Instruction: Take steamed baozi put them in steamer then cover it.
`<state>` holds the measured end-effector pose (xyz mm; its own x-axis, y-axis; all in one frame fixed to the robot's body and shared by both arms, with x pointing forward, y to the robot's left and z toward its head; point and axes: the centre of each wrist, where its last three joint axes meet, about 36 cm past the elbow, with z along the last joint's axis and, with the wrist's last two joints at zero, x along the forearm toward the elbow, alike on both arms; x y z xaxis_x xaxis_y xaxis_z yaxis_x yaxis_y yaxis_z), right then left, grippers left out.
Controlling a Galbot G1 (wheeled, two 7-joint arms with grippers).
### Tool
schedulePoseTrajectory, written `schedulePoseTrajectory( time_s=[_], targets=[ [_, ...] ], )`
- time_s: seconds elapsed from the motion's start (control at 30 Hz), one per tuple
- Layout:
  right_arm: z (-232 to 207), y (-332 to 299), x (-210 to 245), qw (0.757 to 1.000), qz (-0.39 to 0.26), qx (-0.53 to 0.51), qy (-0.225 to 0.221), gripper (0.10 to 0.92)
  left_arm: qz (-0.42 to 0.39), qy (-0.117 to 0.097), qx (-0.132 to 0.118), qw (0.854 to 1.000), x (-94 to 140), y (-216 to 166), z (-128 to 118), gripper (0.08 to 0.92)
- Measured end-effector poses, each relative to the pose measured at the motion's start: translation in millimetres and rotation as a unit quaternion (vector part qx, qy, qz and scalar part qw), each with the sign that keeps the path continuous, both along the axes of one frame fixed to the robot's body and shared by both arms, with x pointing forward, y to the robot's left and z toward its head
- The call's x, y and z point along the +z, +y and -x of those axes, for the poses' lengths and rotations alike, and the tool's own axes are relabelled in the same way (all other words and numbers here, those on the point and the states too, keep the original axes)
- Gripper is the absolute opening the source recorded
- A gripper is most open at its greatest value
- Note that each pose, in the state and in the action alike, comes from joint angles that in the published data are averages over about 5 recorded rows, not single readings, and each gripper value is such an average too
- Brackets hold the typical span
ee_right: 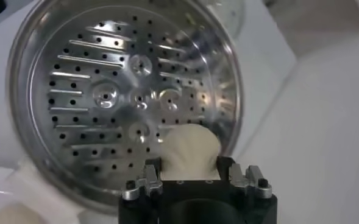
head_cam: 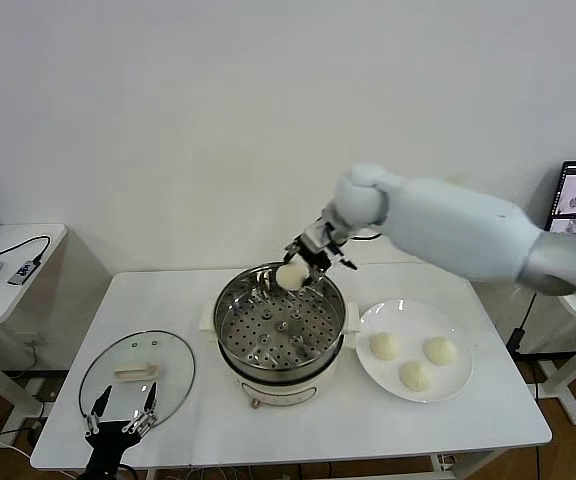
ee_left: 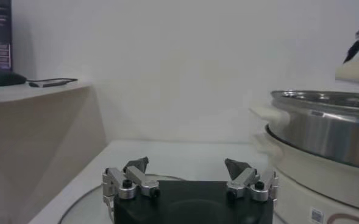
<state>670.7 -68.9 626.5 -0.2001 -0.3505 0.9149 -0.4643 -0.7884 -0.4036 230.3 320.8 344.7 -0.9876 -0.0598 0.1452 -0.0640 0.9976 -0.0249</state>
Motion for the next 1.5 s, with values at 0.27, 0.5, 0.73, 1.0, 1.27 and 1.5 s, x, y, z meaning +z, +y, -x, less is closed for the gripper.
schedulePoseTrajectory(
  time_s=[0.27,0.5,0.73,1.0,1.27,1.5],
  targets=[
    [-7,28,-21,0.996,0.044,0.077,-0.021,0.569,0.003,-0.003,0.004,1.000,0,0,-2,0.823],
    [-14,39,-34,0.990,0.068,0.121,-0.037,0.577,0.002,-0.004,0.004,1.000,0,2,-3,0.823],
    [-21,42,-42,0.985,0.085,0.144,-0.049,0.574,0.001,-0.005,0.003,1.000,-1,2,-4,0.823],
    [-26,40,-48,0.982,0.087,0.157,-0.058,0.744,0.000,-0.006,0.003,1.000,-1,0,-5,0.823],
    [-20,34,-23,0.987,0.070,0.132,-0.052,0.822,-0.004,-0.007,0.003,1.000,3,-1,-2,0.823],
    [-6,8,22,0.998,0.038,0.040,-0.033,0.823,-0.007,-0.013,0.000,1.000,7,-3,-3,0.823]
  ],
)
